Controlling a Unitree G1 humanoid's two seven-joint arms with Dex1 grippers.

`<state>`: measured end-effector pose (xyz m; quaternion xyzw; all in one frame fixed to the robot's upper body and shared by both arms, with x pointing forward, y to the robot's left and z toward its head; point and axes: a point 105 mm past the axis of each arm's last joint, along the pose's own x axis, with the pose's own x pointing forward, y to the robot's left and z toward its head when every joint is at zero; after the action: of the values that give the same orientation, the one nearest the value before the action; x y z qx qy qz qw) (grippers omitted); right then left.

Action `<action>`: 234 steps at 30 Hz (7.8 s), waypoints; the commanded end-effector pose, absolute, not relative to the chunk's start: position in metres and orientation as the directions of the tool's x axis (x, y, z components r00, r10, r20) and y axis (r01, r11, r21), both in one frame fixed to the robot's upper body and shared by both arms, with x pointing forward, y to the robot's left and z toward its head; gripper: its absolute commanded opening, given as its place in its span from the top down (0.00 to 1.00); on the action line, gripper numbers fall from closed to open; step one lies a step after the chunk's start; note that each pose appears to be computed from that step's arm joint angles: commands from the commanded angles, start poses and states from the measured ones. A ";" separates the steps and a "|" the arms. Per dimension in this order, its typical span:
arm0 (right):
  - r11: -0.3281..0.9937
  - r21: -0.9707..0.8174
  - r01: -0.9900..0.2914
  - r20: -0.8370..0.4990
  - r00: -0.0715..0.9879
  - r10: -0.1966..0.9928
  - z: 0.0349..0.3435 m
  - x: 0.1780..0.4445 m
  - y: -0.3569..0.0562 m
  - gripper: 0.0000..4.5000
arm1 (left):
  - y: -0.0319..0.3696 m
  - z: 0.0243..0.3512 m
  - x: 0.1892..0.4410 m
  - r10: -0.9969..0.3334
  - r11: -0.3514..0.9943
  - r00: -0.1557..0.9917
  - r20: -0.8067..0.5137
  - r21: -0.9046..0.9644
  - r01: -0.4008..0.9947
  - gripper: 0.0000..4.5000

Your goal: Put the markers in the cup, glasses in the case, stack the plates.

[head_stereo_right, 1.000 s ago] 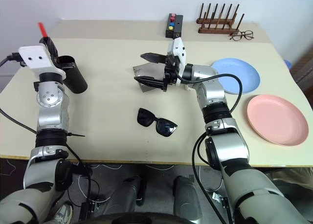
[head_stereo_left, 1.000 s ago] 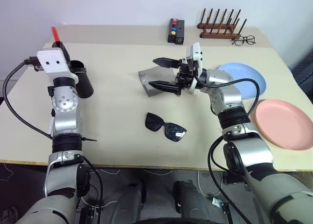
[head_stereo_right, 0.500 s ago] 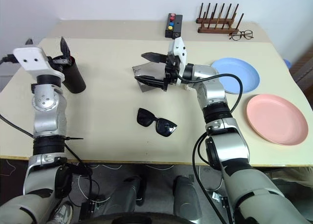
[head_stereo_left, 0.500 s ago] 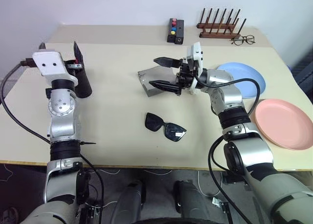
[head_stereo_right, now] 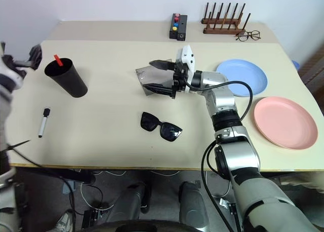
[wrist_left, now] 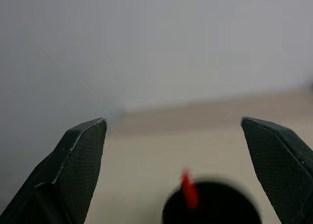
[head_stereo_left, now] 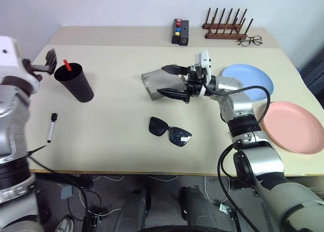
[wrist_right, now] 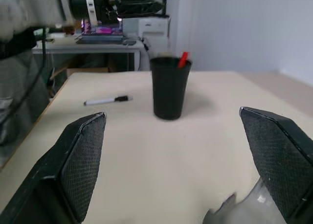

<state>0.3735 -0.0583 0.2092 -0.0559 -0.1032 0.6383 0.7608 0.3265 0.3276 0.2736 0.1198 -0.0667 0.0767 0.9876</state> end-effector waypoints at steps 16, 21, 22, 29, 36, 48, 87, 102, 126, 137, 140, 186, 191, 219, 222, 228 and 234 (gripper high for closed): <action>0.163 -0.252 -0.954 0.114 0.138 0.984 0.218 0.360 -0.056 0.00 | 0.386 0.192 0.279 0.127 0.984 0.811 -0.572 0.178 -0.028 0.00; 0.167 -0.248 -0.954 0.116 0.142 0.983 0.217 0.360 -0.056 0.00 | 0.373 0.157 0.285 0.110 0.989 0.750 -0.652 0.144 -0.021 0.00; 0.167 -0.248 -0.954 0.116 0.142 0.983 0.217 0.359 -0.056 0.00 | 0.370 0.152 0.286 0.101 0.991 0.742 -0.663 0.129 -0.020 0.00; 0.150 -0.243 -0.958 0.101 0.129 0.987 0.214 0.355 -0.056 0.00 | 0.370 0.129 0.285 0.108 0.993 0.696 -0.709 0.111 -0.041 0.00; 0.048 -0.229 -0.972 0.021 0.045 0.999 0.195 0.340 -0.063 0.00 | 0.374 0.129 0.282 0.121 0.992 0.691 -0.712 0.111 -0.058 0.00; -0.110 -0.279 -0.954 -0.002 -0.114 0.993 0.191 0.320 -0.043 0.00 | 0.370 0.123 0.283 0.108 0.993 0.681 -0.724 0.108 -0.043 0.00; -0.007 -0.294 -0.956 0.036 -0.018 0.999 0.202 0.338 -0.047 0.00 | 0.356 0.107 0.289 0.126 0.991 0.630 -0.766 0.121 -0.051 0.99; 0.020 -0.315 -0.949 0.047 0.005 0.999 0.210 0.342 -0.049 0.00 | 0.232 0.158 0.316 -0.313 0.890 0.781 -0.541 0.119 0.439 0.99; 0.237 -0.277 -0.931 0.246 0.170 0.954 0.252 0.367 -0.070 0.00 | 0.269 0.340 0.390 0.065 0.998 0.827 0.559 -0.049 -0.045 0.99; 0.235 -0.254 -0.938 0.263 0.167 0.950 0.246 0.369 -0.066 0.00 | 0.306 0.340 0.335 0.205 0.956 0.718 0.665 0.023 -0.294 0.99; 0.226 -0.243 -0.943 0.268 0.159 0.950 0.243 0.371 -0.066 0.00 | 0.311 0.330 0.328 0.233 0.943 0.714 0.661 0.026 -0.331 0.99; 0.227 -0.253 -0.940 0.267 0.158 0.951 0.243 0.368 -0.069 0.00 | 0.290 0.245 0.383 0.325 0.929 0.809 0.490 -0.004 -0.370 0.02; 0.243 -0.254 -0.936 0.261 0.176 0.949 0.242 0.369 -0.072 0.00 | 0.275 0.259 0.385 0.224 0.966 0.840 0.495 -0.002 -0.257 0.02; 0.633 -0.299 -0.714 0.064 0.647 0.760 0.215 0.363 -0.168 0.00 | 0.055 0.215 0.438 -0.762 0.480 0.532 -0.368 0.230 0.847 0.02; 0.642 -0.305 -0.704 0.065 0.657 0.751 0.214 0.361 -0.170 0.00 | 0.038 0.206 0.436 -0.765 0.459 0.509 -0.395 0.220 0.861 0.02; 0.656 -0.314 -0.686 0.075 0.671 0.738 0.217 0.357 -0.176 0.00 | 0.029 0.183 0.436 -0.699 0.486 0.528 -0.483 0.221 0.846 0.02; 0.666 -0.313 -0.677 0.082 0.680 0.729 0.216 0.355 -0.180 0.00 | 0.037 0.178 0.439 -0.658 0.543 0.568 -0.494 0.211 0.813 0.02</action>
<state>0.3601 -0.1774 0.1991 -0.1168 -0.0693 0.3919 0.9100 0.4368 0.0363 0.1671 0.2093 0.1989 -0.4356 0.8526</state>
